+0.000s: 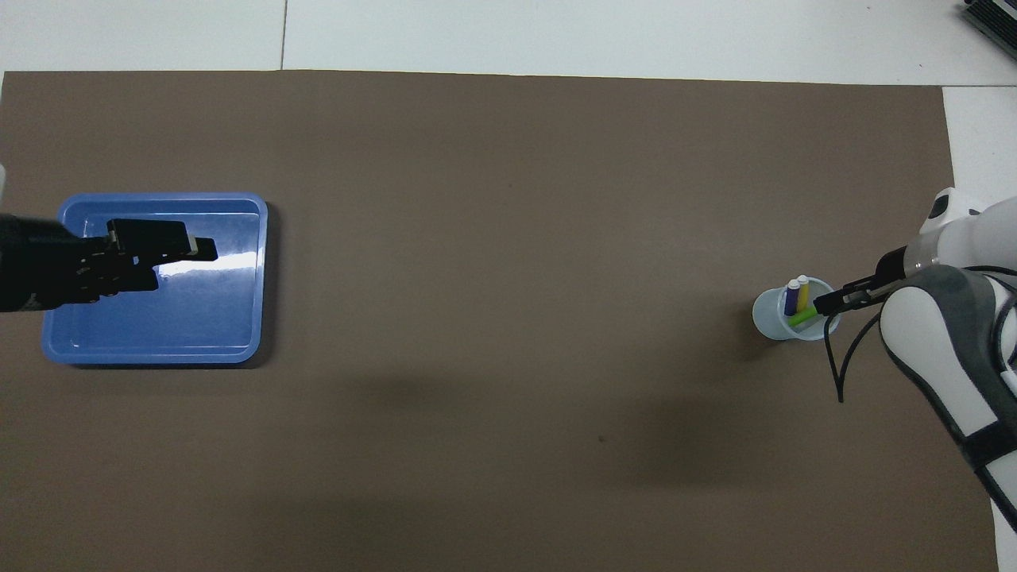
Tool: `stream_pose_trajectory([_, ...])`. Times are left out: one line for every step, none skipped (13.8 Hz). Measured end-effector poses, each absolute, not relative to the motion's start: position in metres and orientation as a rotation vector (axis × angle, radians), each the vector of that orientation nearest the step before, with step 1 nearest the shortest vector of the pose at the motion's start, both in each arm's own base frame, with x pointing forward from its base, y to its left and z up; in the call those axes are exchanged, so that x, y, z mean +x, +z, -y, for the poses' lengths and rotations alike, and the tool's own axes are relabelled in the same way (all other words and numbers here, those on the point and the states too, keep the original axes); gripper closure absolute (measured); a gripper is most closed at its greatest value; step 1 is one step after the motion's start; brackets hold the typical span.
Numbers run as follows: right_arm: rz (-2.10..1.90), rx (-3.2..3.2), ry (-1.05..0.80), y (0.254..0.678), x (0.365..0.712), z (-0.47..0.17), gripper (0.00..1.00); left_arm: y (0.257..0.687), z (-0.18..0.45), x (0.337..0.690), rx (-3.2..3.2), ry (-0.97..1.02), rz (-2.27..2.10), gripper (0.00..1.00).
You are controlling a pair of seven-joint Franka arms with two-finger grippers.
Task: Right arm passes pens to left for tray arrangement
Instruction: 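Lift the green pen with the right gripper while the left gripper rises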
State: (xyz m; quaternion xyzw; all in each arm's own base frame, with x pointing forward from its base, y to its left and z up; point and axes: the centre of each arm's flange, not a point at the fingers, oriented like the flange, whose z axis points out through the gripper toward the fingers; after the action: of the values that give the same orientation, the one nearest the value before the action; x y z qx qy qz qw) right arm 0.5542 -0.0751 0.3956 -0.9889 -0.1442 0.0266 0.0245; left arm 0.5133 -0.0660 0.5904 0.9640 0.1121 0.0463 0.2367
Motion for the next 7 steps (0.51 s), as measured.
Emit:
stream_pose_trajectory([0.447,-3.061,0.074,0.396,0.555,0.075,0.3,0.587,0.074,0.511,2.616,0.117,-0.329,0.0])
stream_pose_trajectory([0.452,-3.06,0.072,0.396,0.556,0.073,0.3,0.583,0.08,0.51,2.587,0.107,-0.353,0.0])
stream_pose_trajectory([0.458,-3.059,0.074,0.396,0.557,0.07,0.3,0.578,0.085,0.509,2.558,0.098,-0.379,0.0])
stream_pose_trajectory([0.457,-3.058,0.076,0.395,0.557,0.068,0.38,0.572,0.09,0.509,2.533,0.092,-0.413,0.0])
stream_pose_trajectory([0.442,-3.06,0.079,0.394,0.557,0.067,0.4,0.565,0.097,0.509,2.516,0.088,-0.45,0.0])
stream_pose_trajectory([0.421,-3.062,0.083,0.393,0.556,0.067,0.4,0.559,0.105,0.508,2.502,0.083,-0.492,0.0])
stream_pose_trajectory([0.408,-3.063,0.088,0.392,0.556,0.067,0.4,0.554,0.114,0.507,2.489,0.08,-0.54,0.0])
